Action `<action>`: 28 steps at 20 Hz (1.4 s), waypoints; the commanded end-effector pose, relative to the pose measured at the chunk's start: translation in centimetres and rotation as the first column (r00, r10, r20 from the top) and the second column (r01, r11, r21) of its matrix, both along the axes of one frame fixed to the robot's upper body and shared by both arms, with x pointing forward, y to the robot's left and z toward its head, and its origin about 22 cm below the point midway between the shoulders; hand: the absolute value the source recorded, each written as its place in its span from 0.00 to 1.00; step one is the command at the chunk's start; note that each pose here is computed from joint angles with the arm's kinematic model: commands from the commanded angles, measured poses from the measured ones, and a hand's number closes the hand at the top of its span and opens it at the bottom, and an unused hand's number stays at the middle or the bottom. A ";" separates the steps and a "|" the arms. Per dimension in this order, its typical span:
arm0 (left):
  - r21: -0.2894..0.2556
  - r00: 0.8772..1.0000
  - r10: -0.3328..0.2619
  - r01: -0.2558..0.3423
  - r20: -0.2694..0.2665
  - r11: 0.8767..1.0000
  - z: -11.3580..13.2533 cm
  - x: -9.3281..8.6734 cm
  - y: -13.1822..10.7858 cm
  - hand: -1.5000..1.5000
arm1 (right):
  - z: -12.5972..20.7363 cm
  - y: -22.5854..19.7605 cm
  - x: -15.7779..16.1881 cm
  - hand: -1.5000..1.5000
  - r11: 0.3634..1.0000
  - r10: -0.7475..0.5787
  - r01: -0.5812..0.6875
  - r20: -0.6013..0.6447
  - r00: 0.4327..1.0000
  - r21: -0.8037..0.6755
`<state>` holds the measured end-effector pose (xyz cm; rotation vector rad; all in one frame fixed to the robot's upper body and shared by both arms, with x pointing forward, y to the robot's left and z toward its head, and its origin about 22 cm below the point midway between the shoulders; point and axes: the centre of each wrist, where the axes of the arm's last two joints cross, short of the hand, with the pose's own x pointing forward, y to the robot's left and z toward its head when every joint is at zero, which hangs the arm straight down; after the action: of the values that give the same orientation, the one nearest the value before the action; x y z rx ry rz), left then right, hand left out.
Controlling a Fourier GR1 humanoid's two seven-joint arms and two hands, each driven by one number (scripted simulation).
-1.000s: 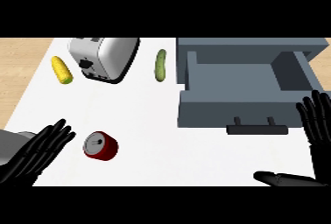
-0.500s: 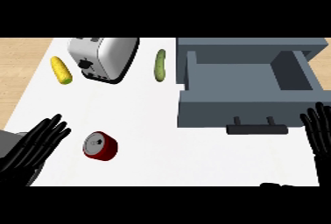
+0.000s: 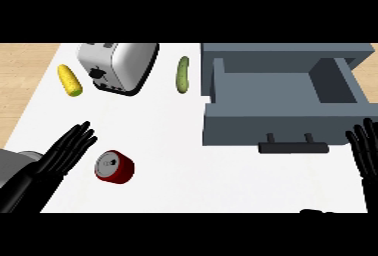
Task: Pick up the can, place it into the drawer and close the drawer
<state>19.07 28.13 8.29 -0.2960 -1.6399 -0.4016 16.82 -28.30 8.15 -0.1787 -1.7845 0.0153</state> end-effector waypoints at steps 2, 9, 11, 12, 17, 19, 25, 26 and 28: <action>0.020 1.000 0.015 -0.015 -0.017 1.000 -2.4 0.8 0.7 0.00 | 0.4 1.0 0.2 0.00 1.000 0.005 -0.005 -0.003 1.000 0.017; 0.010 0.998 0.055 -0.055 -0.007 0.998 -4.0 2.6 -1.7 0.00 | -1.9 -0.5 -0.6 0.00 1.000 0.004 -0.004 0.004 1.000 0.015; 0.027 0.997 0.065 -0.064 -0.028 0.998 -5.0 1.7 -0.3 0.00 | 0.9 -1.9 0.6 0.00 1.000 -0.002 0.002 -0.012 1.000 -0.001; 0.024 0.999 0.045 -0.044 -0.020 0.999 -5.9 2.2 -0.9 0.00 | -0.7 -1.5 -1.2 0.00 1.000 0.006 -0.006 -0.007 1.000 -0.006; 0.033 0.997 0.070 -0.070 -0.024 0.997 -7.8 1.2 0.1 0.00 | -0.3 -2.2 -1.3 0.00 1.000 0.017 -0.017 0.009 1.000 -0.002; 0.046 0.996 0.084 -0.082 -0.024 0.996 -8.8 1.4 0.4 0.00 | -1.7 -1.0 0.2 0.00 1.000 0.001 -0.001 -0.011 1.000 -0.008; 0.047 0.995 0.090 -0.089 -0.031 0.995 -11.9 3.2 3.5 0.00 | -1.2 -2.2 -1.6 0.00 1.000 -0.002 0.002 -0.010 1.000 -0.009; 0.048 0.995 0.083 -0.080 -0.055 0.996 -11.9 3.0 4.5 0.00 | -0.3 -1.9 0.3 0.00 1.000 0.012 -0.012 -0.002 1.000 -0.015; 0.060 0.995 0.094 -0.092 -0.028 0.994 -11.1 3.6 4.7 0.00 | -1.1 -1.8 -1.0 0.00 1.000 -0.001 0.001 -0.020 1.000 -0.001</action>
<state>21.94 31.59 -2.68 -0.1914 -1.5989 -0.3681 16.26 -30.05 7.69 -0.1785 -1.7797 0.0218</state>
